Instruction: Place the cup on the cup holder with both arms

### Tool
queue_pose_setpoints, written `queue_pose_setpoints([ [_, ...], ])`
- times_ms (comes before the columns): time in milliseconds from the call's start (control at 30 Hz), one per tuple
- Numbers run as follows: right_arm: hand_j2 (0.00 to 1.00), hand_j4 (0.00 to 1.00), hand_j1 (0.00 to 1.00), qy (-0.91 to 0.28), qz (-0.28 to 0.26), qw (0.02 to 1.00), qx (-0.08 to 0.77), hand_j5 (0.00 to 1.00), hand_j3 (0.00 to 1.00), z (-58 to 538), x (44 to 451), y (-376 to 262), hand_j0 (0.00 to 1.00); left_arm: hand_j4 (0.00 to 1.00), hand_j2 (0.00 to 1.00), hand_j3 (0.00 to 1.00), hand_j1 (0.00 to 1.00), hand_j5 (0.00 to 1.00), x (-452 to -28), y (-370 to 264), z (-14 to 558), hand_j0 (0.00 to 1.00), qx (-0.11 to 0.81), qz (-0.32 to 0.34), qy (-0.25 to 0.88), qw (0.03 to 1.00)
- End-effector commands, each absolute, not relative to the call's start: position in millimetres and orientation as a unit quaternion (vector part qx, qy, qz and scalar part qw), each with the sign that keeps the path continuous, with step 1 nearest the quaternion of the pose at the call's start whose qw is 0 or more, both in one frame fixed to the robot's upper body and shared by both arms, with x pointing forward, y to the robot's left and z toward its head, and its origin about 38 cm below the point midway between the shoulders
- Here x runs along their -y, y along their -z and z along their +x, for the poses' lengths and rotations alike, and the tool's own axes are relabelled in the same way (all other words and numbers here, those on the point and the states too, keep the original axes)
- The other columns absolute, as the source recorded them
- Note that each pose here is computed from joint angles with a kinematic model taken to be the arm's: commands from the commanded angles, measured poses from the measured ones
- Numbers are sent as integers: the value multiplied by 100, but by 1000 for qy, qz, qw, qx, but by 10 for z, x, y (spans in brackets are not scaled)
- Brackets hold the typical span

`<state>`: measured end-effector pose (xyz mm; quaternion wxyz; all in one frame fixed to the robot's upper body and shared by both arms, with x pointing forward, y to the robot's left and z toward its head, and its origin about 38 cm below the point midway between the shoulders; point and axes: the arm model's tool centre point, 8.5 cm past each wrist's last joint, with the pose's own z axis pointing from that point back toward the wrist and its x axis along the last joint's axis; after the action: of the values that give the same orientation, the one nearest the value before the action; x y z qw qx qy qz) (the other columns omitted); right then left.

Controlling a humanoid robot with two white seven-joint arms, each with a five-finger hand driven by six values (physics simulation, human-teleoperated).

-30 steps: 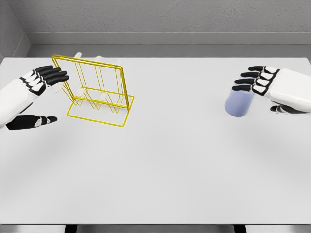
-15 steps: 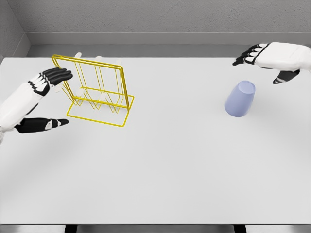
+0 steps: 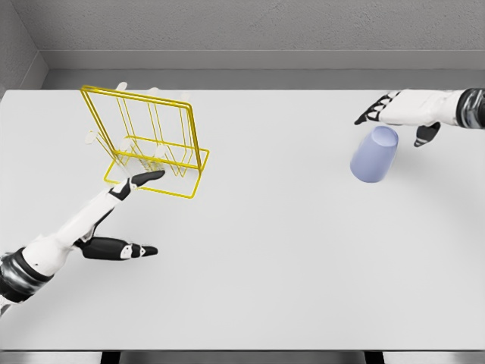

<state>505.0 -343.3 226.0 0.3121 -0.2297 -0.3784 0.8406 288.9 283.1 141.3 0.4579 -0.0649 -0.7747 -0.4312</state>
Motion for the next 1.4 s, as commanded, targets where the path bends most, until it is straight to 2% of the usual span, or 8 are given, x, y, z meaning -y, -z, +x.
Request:
queue_pose_setpoints([
  [0,100,100,100,-842,-228,310,378,100,100,5048,3405,-2245,100,100,100,100,100,100,-2772,-1304,2811,100,763,-85,435,470],
  [167,100,100,100,-845,-229,294,383,100,100,5022,3329,-2311,100,100,100,100,100,100,-2604,-1244,2699,100,719,-221,441,489],
  [300,100,100,100,-852,-226,275,383,100,100,4970,3222,-2303,100,100,100,100,100,100,-2558,-1164,2748,100,690,-258,406,540],
  [533,100,100,100,-864,-215,277,363,100,100,4944,3211,-2108,100,100,100,100,100,100,-2357,-977,2945,100,624,-265,374,633],
  [900,99,99,99,-864,-212,280,361,99,99,4941,3223,-2077,99,100,100,100,100,100,-2348,-918,2999,100,624,-256,372,638],
  [1000,97,97,97,-864,-212,279,362,97,97,4935,3224,-2087,97,100,100,100,100,100,-2389,-902,3044,100,624,-249,369,642],
  [1100,90,90,90,-864,-212,280,362,90,90,4930,3227,-2083,90,100,100,100,100,100,-2395,-914,3055,100,625,-249,368,642],
  [1367,87,87,87,-868,-213,265,362,87,87,4880,3184,-2110,87,100,100,100,100,100,-2380,-932,3073,100,628,-250,367,639],
])
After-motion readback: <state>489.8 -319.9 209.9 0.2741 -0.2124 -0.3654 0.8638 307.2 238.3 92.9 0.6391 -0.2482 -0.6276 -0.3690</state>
